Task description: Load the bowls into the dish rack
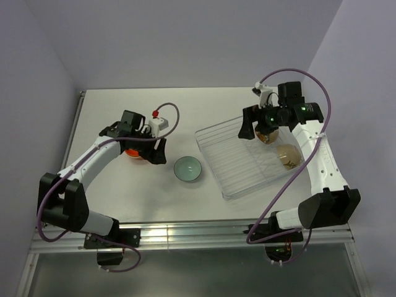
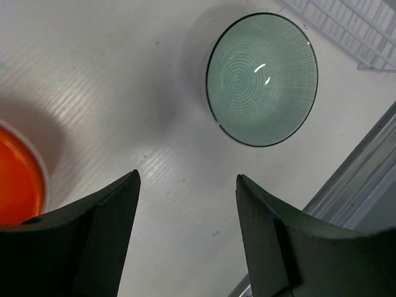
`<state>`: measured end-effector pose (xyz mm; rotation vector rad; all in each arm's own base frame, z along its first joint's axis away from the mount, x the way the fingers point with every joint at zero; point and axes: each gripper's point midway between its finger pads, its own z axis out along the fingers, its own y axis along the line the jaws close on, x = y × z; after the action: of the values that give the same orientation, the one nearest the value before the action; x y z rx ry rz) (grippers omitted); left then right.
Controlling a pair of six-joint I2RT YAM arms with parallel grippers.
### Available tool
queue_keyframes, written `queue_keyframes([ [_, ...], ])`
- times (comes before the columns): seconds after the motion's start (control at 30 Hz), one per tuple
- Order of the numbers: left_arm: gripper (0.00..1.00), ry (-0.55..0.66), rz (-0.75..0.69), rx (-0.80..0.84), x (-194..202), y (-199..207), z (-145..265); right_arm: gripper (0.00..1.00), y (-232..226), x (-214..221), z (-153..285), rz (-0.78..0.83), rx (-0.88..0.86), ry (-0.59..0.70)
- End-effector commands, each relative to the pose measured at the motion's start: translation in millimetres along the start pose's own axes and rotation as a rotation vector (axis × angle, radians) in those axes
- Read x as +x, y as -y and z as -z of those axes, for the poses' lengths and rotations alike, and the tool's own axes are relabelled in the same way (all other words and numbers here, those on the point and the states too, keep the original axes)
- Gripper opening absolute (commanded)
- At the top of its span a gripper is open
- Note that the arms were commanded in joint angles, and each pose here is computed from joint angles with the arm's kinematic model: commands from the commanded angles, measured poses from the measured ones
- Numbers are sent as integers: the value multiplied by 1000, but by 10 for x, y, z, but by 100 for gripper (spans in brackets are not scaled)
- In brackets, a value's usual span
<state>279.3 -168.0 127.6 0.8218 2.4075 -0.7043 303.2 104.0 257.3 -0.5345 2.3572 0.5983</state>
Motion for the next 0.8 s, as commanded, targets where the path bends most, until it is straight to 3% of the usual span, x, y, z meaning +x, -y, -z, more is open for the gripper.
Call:
queue_keyframes([
  [0.0, 69, 58, -64, 16, -213, 155, -206, 97, -112, 37, 16, -41, -50, 48],
  [0.17, 66, 6, -90, 48, -229, 322, -567, 95, -123, 67, 54, -71, -70, 89],
  [0.37, 59, -27, -73, -18, -246, 179, -839, 95, -47, -30, 193, -73, -52, 161],
  [0.77, 50, -91, -39, -1, -130, 155, -1126, 95, 79, 34, 132, -167, -96, 144],
])
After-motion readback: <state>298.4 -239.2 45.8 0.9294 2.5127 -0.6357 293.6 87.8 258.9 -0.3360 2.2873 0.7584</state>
